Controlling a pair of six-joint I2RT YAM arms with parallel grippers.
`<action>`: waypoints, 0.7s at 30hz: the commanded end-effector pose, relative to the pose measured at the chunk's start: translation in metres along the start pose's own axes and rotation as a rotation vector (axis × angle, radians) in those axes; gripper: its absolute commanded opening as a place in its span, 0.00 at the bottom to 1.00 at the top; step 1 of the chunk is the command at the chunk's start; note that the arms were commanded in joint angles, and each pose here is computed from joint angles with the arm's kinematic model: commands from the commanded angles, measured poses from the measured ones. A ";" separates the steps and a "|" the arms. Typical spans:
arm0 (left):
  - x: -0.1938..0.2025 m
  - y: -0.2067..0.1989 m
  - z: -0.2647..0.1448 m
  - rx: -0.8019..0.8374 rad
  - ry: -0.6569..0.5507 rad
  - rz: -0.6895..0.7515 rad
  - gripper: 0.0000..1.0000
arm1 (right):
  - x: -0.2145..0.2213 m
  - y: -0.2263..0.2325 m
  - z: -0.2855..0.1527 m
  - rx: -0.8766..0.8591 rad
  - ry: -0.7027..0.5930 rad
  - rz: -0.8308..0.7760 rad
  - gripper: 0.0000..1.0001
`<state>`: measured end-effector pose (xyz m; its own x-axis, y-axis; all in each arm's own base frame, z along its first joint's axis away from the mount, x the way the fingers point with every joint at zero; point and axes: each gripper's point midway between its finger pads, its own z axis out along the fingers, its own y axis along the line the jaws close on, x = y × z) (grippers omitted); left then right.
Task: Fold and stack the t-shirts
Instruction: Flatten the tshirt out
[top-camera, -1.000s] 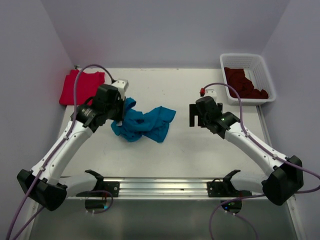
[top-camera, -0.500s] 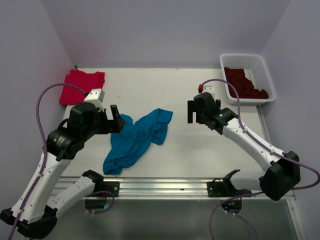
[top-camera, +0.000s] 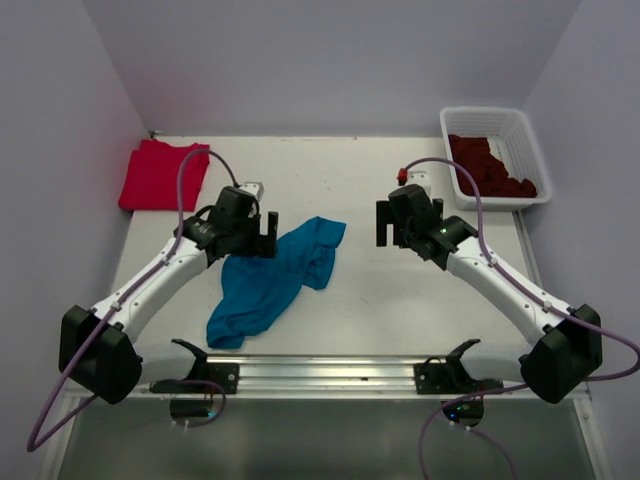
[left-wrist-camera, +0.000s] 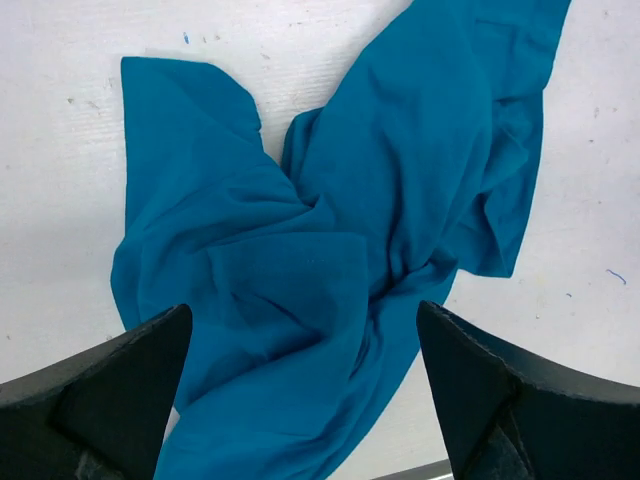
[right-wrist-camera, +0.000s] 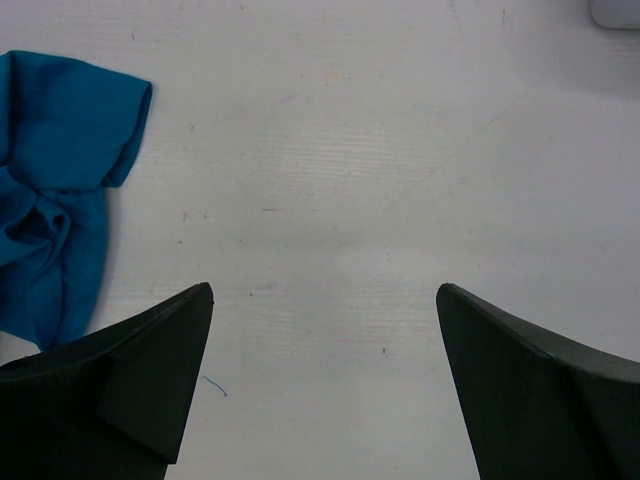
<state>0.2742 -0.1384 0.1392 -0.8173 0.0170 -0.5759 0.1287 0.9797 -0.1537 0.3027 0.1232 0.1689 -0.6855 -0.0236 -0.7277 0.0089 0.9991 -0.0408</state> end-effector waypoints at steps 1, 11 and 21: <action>-0.015 -0.006 0.009 0.028 -0.081 0.033 0.97 | -0.014 -0.005 -0.010 0.006 -0.055 0.017 0.99; 0.012 0.004 0.058 -0.022 0.018 0.051 0.52 | -0.012 0.000 -0.007 -0.010 -0.045 0.018 0.98; -0.019 -0.003 0.031 -0.012 -0.067 0.018 0.00 | -0.007 0.005 -0.004 -0.037 -0.032 0.013 0.96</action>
<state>0.2858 -0.1395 0.0684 -0.8658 0.0779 -0.4943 0.1376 0.9868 -0.0854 0.3024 0.1246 0.1707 -0.6821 -0.0199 -0.7310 0.0037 0.9995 -0.0308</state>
